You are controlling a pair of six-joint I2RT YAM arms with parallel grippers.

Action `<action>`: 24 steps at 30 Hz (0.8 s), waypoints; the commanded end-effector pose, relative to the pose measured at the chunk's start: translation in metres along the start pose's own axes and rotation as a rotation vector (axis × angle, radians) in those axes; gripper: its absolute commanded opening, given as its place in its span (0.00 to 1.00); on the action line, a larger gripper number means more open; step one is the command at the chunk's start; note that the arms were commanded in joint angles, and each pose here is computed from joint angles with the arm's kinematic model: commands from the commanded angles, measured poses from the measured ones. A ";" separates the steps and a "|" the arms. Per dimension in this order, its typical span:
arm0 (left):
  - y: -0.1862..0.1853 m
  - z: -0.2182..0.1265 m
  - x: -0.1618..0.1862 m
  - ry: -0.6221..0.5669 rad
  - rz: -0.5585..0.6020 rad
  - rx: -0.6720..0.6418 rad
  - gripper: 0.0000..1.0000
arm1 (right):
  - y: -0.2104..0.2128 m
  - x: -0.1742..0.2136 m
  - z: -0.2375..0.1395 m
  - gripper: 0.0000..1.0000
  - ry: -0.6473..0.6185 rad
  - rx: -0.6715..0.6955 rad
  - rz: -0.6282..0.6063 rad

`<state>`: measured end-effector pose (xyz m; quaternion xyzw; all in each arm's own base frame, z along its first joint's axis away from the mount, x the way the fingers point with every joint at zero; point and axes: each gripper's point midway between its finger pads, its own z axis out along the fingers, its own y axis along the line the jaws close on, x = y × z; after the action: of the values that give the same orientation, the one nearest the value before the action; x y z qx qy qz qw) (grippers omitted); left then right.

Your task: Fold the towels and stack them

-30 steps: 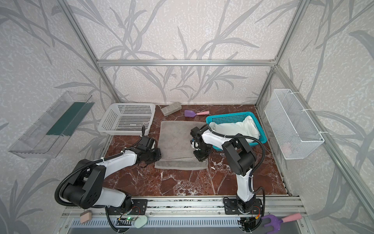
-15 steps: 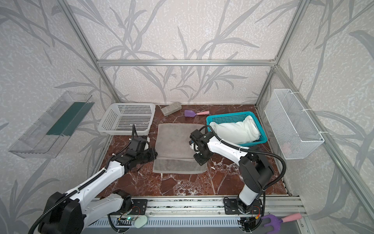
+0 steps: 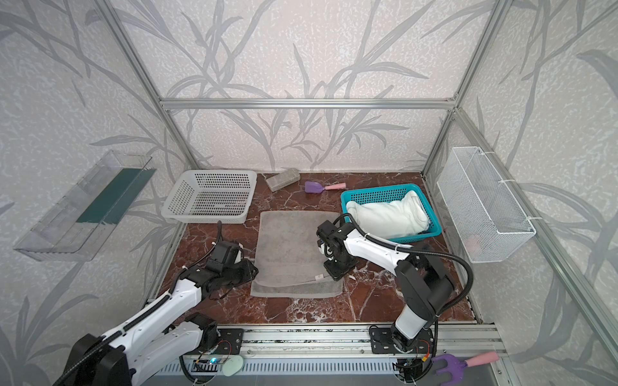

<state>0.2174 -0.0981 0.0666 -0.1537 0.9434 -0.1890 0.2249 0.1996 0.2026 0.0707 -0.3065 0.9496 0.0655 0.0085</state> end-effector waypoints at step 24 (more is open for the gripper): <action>0.012 0.019 0.019 0.185 -0.102 -0.031 0.56 | 0.002 0.020 0.028 0.22 -0.157 -0.221 0.607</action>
<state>0.2107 -0.0953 0.0458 -0.1878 0.9554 -0.1840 0.1346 0.1705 0.1831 0.0323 -0.0311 0.9880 0.1512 0.0059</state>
